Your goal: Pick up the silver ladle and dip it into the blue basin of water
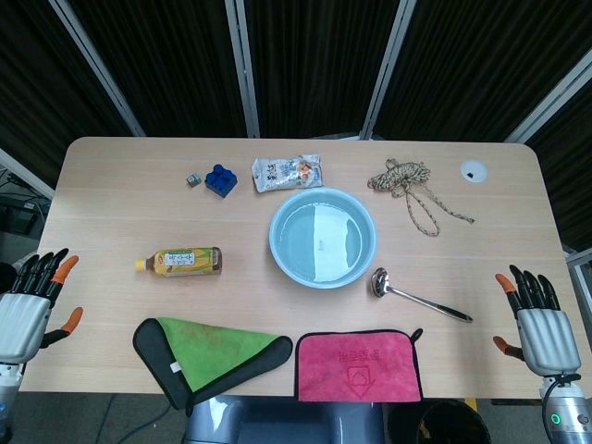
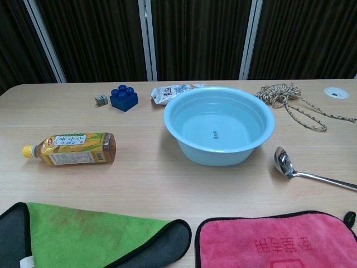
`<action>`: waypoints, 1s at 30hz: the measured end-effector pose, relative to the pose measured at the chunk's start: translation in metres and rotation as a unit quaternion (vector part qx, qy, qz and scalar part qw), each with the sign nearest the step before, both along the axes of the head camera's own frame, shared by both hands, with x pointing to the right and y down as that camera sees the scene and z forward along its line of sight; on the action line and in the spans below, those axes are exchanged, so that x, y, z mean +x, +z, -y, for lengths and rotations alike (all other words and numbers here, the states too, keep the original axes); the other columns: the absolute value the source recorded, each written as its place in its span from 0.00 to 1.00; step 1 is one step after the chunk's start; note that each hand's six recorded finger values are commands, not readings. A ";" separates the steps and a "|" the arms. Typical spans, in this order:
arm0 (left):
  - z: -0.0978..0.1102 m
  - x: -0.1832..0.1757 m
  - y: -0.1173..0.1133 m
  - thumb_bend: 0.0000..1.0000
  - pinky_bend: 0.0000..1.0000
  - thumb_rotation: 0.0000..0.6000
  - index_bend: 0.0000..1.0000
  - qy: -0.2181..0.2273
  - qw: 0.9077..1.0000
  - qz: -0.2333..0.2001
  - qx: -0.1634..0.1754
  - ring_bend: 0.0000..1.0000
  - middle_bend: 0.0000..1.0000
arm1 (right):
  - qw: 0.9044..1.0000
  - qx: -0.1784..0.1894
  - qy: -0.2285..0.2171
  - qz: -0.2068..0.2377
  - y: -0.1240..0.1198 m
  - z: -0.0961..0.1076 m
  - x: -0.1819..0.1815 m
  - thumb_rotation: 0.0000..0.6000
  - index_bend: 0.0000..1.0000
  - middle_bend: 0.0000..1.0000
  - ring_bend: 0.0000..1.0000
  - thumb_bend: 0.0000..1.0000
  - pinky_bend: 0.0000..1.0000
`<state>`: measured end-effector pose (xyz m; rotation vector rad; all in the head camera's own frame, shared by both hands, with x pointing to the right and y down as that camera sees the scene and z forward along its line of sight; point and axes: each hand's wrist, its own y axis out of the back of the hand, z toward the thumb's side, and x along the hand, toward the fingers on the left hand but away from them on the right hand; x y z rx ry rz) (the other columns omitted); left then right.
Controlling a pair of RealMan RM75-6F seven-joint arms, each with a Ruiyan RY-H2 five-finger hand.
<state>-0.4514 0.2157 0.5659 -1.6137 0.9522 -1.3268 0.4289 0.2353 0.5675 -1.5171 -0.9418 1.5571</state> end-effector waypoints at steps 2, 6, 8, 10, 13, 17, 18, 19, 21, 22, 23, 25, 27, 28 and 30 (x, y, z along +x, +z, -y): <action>0.000 0.000 0.001 0.37 0.00 0.94 0.05 -0.001 1.000 0.001 -0.003 0.00 0.00 | 1.000 -0.001 0.001 -0.001 0.000 0.000 0.000 1.00 0.00 0.00 0.00 0.03 0.00; 0.001 0.001 0.002 0.37 0.00 0.94 0.05 0.000 1.000 0.003 -0.004 0.00 0.00 | 1.000 -0.004 0.000 -0.004 0.002 0.001 0.000 1.00 0.00 0.00 0.00 0.03 0.00; 0.000 0.001 0.002 0.37 0.00 0.94 0.05 0.000 1.000 0.003 -0.004 0.00 0.00 | 1.000 -0.005 -0.001 -0.001 0.003 0.002 -0.001 1.00 0.00 0.00 0.00 0.03 0.00; 0.001 0.001 0.002 0.37 0.00 0.94 0.05 0.001 1.000 0.002 -0.003 0.00 0.00 | 1.000 -0.006 -0.001 0.002 0.004 0.003 -0.001 1.00 0.04 0.00 0.00 0.04 0.00; 0.002 0.001 0.000 0.37 0.00 0.94 0.05 -0.002 1.000 -0.007 -0.001 0.00 0.00 | 1.000 -0.016 -0.005 0.007 0.011 0.002 -0.003 1.00 0.14 0.00 0.00 0.07 0.00; 0.003 0.001 -0.001 0.37 0.00 0.94 0.05 -0.005 1.000 -0.018 -0.007 0.00 0.00 | 0.999 -0.042 -0.010 0.006 0.023 0.001 -0.007 1.00 0.30 0.00 0.00 0.13 0.00; 0.003 0.001 0.000 0.37 0.00 0.94 0.05 -0.006 1.000 -0.019 -0.010 0.00 0.00 | 0.999 -0.048 -0.012 0.004 0.025 0.001 -0.008 1.00 0.31 0.00 0.00 0.13 0.00; 0.002 0.002 0.000 0.38 0.00 0.94 0.05 -0.006 1.000 -0.021 -0.013 0.00 0.00 | 0.998 -0.055 -0.015 0.003 0.029 0.001 -0.011 1.00 0.34 0.00 0.00 0.14 0.00; 0.002 0.003 -0.001 0.37 0.00 0.94 0.05 -0.004 1.000 -0.024 -0.016 0.00 0.00 | 0.998 -0.067 -0.022 0.002 0.034 0.002 -0.017 1.00 0.36 0.00 0.00 0.16 0.00; 0.001 0.004 -0.001 0.37 0.00 0.94 0.05 -0.002 1.000 -0.026 -0.017 0.00 0.00 | 0.997 -0.075 -0.026 0.003 0.038 0.002 -0.021 1.00 0.37 0.00 0.00 0.16 0.00; 0.001 0.005 -0.001 0.37 0.00 0.94 0.05 0.000 0.999 -0.028 -0.018 0.00 0.00 | 0.996 -0.082 -0.028 0.004 0.041 0.002 -0.024 1.00 0.37 0.00 0.00 0.17 0.00; 0.001 0.004 -0.002 0.37 0.00 0.94 0.05 0.001 0.999 -0.033 -0.020 0.00 0.00 | 0.995 -0.094 -0.034 0.005 0.048 0.003 -0.031 1.00 0.39 0.00 0.00 0.18 0.00; 0.002 0.003 -0.002 0.37 0.00 0.94 0.05 -0.001 0.999 -0.035 -0.022 0.00 0.00 | 0.993 -0.107 -0.039 0.007 0.057 0.005 -0.039 1.00 0.40 0.00 0.00 0.19 0.00; 0.002 0.002 -0.002 0.37 0.00 0.94 0.05 -0.002 0.999 -0.035 -0.023 0.00 0.00 | 0.993 -0.114 -0.042 0.008 0.062 0.007 -0.044 1.00 0.41 0.00 0.00 0.20 0.00; 0.003 0.000 -0.001 0.37 0.00 0.94 0.05 -0.007 0.999 -0.036 -0.027 0.00 0.00 | 0.991 -0.124 -0.044 0.009 0.070 0.009 -0.050 1.00 0.42 0.00 0.00 0.21 0.00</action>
